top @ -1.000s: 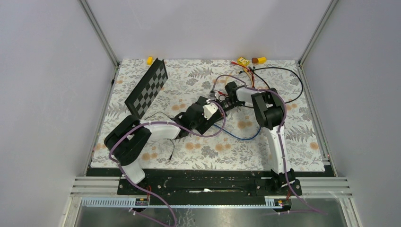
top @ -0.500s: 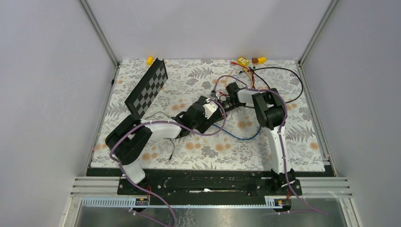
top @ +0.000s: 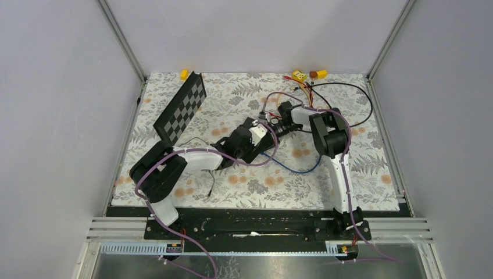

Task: Pull the plug from the switch port
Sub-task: Pull the connector from the switch port.

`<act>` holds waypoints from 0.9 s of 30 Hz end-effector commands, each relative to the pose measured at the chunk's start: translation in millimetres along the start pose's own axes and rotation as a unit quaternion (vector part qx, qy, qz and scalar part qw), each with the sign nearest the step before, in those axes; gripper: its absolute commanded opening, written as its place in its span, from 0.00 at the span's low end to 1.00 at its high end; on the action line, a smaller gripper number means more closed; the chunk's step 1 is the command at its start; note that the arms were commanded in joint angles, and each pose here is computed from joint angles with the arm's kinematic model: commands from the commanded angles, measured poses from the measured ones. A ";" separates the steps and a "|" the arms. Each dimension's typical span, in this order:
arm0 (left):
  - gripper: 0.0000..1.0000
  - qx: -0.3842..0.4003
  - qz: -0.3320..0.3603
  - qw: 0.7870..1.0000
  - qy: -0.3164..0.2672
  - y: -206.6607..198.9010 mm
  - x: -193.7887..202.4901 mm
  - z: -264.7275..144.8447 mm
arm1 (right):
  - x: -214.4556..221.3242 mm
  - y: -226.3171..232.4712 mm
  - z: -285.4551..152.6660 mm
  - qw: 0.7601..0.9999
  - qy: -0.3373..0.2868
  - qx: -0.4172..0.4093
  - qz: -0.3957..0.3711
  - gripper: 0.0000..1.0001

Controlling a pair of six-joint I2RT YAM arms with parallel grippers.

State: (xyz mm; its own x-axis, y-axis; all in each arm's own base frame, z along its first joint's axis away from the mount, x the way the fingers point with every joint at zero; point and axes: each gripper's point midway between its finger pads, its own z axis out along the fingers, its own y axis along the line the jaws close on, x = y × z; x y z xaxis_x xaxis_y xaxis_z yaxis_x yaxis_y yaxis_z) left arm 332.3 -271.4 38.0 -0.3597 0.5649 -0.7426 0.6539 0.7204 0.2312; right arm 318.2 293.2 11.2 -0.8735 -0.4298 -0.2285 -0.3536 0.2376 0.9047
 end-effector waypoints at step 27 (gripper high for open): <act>0.99 0.035 -0.014 0.994 -0.101 21.0 -62.0 -40.4 | 1.9 54.2 -60.0 0.996 -0.059 0.059 0.012 0.00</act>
State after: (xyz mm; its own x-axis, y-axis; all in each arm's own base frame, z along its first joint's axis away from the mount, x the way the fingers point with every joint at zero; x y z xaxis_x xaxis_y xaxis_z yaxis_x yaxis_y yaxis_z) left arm 344.3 -258.2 72.3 -0.3542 0.4938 -0.7942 0.6345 0.7507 0.1839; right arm 323.4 250.9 30.3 -0.9350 -0.3118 -0.1693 -0.2894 0.3943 0.8722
